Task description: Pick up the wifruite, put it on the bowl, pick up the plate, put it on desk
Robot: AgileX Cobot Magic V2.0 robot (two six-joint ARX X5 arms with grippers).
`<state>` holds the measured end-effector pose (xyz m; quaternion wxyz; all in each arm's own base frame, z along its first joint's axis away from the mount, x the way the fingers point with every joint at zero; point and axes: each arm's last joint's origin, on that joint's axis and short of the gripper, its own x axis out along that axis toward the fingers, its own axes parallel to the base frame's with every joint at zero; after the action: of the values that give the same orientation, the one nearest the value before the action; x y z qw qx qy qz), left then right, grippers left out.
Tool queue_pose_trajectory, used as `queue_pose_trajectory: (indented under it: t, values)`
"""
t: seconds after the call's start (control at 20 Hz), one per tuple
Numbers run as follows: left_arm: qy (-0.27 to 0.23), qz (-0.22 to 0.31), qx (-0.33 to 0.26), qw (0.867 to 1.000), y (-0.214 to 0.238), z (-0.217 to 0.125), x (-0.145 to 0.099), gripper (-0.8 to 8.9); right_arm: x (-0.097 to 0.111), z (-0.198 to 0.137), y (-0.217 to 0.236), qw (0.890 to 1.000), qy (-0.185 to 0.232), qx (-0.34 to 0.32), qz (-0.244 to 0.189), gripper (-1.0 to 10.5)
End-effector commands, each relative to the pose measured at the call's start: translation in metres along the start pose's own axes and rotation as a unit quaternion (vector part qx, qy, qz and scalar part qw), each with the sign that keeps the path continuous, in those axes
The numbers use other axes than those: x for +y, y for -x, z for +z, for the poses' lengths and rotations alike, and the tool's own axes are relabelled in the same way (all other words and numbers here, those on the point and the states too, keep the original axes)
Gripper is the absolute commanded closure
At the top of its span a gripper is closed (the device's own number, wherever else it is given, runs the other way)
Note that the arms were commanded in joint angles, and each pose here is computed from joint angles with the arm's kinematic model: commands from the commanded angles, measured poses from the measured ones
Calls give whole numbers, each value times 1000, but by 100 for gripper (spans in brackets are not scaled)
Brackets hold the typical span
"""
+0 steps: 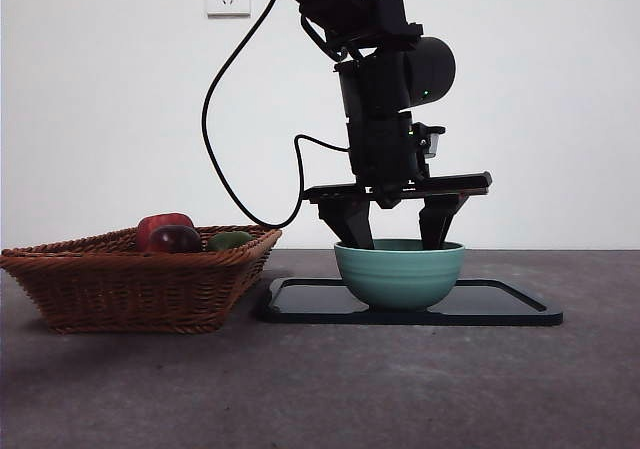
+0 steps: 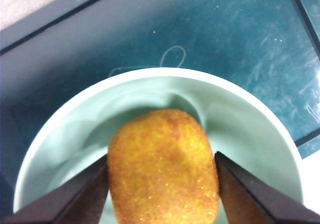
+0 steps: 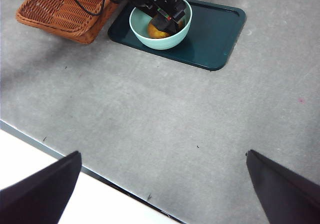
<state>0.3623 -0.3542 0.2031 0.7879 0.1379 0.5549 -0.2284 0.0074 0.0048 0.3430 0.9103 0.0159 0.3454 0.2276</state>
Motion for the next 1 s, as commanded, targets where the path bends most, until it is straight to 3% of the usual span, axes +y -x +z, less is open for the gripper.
queue_pose_trajectory:
  t: [0.05,0.5,1.0]
  values:
    - [-10,0,5,1000,-11,1,-2,537,0,1,1,1000,-2,2,2,390]
    - [-5,-10,-43,999,58,21,0,536,0,1,1,1000,-3,2,2,390]
    - [-5,-9,-49,999,133,13,13,536,0,1,1,1000,-5,1,-2,390]
